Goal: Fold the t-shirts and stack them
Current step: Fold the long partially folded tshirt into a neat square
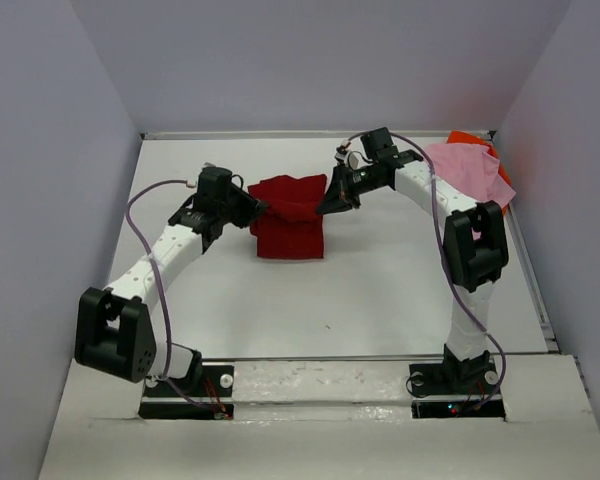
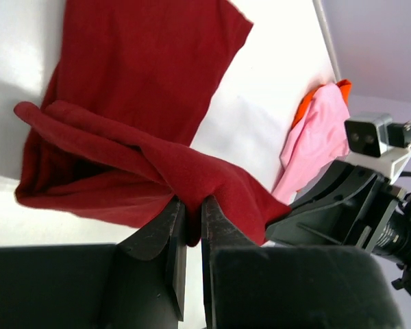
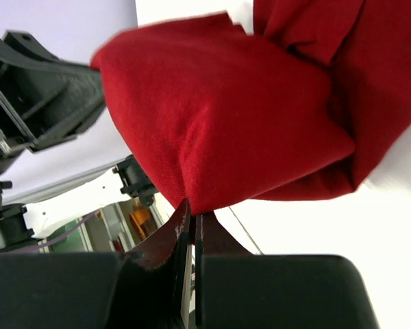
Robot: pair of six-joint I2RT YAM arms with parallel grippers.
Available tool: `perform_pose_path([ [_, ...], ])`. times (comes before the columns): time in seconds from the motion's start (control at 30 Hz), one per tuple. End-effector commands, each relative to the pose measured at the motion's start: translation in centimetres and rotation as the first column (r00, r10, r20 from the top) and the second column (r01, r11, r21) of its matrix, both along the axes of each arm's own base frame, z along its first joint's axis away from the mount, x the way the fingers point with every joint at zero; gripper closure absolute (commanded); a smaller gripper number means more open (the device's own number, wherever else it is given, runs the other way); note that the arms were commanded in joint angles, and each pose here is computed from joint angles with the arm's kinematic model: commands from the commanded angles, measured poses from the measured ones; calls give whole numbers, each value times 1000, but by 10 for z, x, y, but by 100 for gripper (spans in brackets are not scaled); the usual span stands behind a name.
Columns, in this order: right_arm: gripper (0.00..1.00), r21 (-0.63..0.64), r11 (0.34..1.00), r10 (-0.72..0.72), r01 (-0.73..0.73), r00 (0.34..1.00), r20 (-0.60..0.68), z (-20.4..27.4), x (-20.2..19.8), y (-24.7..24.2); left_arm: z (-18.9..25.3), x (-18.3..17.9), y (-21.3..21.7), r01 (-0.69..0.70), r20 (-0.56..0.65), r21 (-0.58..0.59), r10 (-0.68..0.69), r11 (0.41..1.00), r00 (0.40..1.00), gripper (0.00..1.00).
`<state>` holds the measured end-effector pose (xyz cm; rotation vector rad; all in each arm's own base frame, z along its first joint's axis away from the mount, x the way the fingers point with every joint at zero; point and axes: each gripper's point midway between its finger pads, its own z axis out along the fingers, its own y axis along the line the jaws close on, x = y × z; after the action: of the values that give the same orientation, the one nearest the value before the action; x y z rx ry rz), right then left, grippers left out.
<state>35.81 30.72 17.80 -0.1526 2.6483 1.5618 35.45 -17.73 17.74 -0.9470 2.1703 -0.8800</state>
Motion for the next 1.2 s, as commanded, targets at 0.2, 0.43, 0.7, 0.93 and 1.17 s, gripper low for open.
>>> perform_pose_path([
  [0.2, 100, -12, 1000, -21, 21, 1000, 23, -13, 30, -4, 20, 67, -25, 162, 109, -3, -161, 987, 981, 87],
  [0.43, 100, -28, 997, -67, 69, 996, 55, -26, 69, -9, -11, 96, -39, 217, 94, -25, -214, 976, 972, 86],
  [0.7, 100, -36, 994, -99, 102, 992, 74, -32, 90, -16, -11, 128, -45, 233, 112, -24, -229, 972, 967, 86],
  [0.93, 100, -60, 990, -123, 128, 988, 90, -45, 104, -25, -21, 139, -28, 208, 91, -20, -206, 978, 974, 85],
  [1.17, 100, -67, 980, -177, 185, 977, 117, -66, 143, -40, -55, 156, -2, 164, 14, -33, -164, 986, 986, 85],
])
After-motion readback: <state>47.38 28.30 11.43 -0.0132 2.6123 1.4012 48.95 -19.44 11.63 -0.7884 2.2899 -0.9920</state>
